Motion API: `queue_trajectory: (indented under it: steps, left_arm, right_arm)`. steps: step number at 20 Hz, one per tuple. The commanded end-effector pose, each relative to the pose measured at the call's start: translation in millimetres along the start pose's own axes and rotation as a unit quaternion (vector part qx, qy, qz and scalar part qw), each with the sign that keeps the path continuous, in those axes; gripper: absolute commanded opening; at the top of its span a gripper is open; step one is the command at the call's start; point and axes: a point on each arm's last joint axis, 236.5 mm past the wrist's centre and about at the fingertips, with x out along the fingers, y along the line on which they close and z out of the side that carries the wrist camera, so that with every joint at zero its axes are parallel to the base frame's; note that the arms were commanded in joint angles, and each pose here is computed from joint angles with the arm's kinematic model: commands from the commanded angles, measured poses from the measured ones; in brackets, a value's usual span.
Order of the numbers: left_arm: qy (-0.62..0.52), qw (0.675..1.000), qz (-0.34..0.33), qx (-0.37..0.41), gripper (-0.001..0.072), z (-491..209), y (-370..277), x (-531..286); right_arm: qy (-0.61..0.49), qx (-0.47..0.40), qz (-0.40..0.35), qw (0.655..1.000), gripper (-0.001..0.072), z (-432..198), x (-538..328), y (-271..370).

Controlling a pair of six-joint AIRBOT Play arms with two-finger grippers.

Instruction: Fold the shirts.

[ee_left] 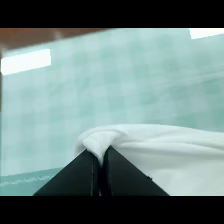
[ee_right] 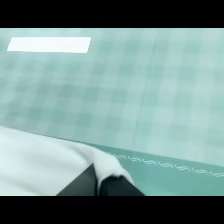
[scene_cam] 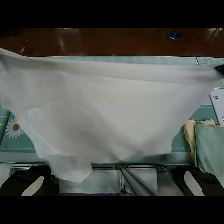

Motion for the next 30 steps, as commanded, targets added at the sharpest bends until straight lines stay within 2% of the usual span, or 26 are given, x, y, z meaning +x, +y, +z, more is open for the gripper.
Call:
queue_trajectory:
  steps: [1, 6, 10, 16, 18, 22, 25, 30]
  left_arm:
    - [0.045, 0.997, 0.015, -0.058, 0.0019, -7.9, 1.5, 118.0]
    - [0.076, 0.991, 0.021, -0.113, 0.0019, -18.4, 0.7, 242.8]
    - [0.105, 0.971, 0.017, -0.212, 0.0019, -34.3, -8.7, 313.8]
    - [0.185, 0.941, -0.052, -0.277, 0.0019, -73.1, -34.3, 357.6]
    - [0.204, 0.939, -0.085, -0.263, 0.0019, -79.3, -36.3, 351.6]
    - [0.300, 0.928, -0.129, -0.179, 0.0019, -119.7, -25.9, 319.7]
    - [0.362, 0.910, -0.143, -0.146, 0.0019, -152.0, -22.4, 306.4]
    - [0.408, 0.889, -0.152, -0.139, 0.0019, -183.7, -34.2, 308.8]
  right_arm:
    - [0.051, 0.054, 0.008, 0.997, 0.0019, -18.2, 99.9, -53.9]
    - [0.090, 0.123, 0.027, 0.988, 0.0019, -15.6, 236.0, -122.4]
    - [0.103, 0.189, 0.061, 0.975, 0.0020, -2.9, 314.3, -150.4]
    - [0.140, 0.206, 0.086, 0.965, 0.0019, -8.2, 343.7, -153.3]
    - [0.165, 0.201, 0.090, 0.961, 0.0019, -19.7, 338.3, -152.0]
    - [0.263, 0.183, 0.116, 0.940, 0.0020, -60.2, 310.5, -142.9]
    - [0.333, 0.162, 0.086, 0.925, 0.0020, -92.1, 295.5, -151.1]
    - [0.372, 0.163, 0.029, 0.913, 0.0020, -111.9, 288.0, -170.0]
